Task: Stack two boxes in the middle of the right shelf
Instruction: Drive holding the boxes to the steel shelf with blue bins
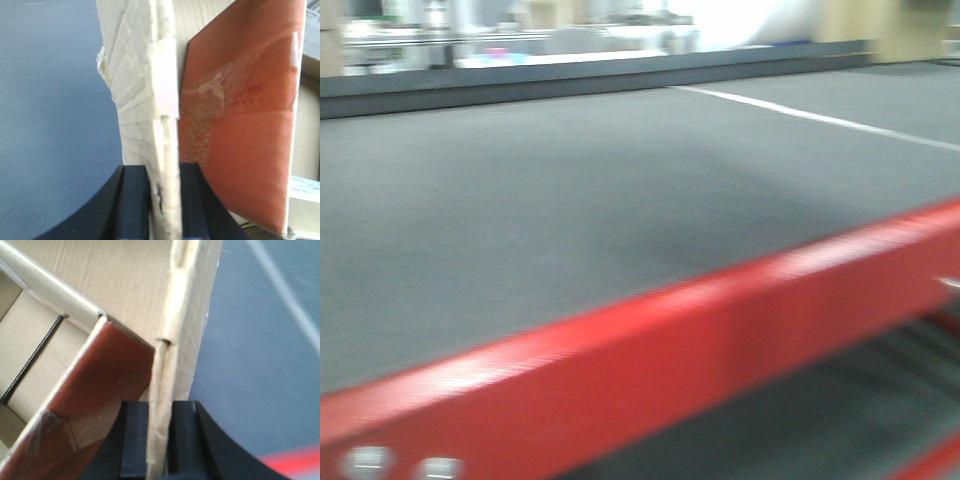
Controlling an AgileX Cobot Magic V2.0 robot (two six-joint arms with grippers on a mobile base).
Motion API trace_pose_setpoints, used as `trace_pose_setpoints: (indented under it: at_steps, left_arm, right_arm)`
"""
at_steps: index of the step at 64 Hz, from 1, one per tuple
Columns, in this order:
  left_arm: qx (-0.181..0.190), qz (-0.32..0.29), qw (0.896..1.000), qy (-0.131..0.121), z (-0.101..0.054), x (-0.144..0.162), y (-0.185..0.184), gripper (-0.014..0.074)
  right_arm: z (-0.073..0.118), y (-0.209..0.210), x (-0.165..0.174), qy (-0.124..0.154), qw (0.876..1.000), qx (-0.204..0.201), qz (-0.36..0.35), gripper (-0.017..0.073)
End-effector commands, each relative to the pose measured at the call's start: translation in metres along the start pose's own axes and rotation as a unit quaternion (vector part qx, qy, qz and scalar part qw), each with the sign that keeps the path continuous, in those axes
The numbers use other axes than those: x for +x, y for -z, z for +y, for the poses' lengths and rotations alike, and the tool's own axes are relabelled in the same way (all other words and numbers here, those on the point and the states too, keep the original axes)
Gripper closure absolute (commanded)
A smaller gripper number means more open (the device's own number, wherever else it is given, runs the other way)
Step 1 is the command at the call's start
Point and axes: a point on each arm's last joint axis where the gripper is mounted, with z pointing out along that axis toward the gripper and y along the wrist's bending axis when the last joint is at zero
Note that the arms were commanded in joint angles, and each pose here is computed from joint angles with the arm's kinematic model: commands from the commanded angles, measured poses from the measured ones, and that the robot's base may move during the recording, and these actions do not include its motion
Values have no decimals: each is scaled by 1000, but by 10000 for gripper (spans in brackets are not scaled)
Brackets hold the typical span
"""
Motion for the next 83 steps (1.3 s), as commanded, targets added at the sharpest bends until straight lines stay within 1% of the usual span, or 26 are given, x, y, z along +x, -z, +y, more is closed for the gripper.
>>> trace_pose_setpoints:
  at_steps: [1, 83]
  left_arm:
    - [11, -43, 999, 2, -1, -8, 10, 705]
    - [11, -43, 999, 2, -1, -8, 10, 705]
  right_arm:
    - [1, 10, -6, 5, 1000, -2, -31, 715]
    - [2, 10, -6, 4, 1000, -3, -31, 715]
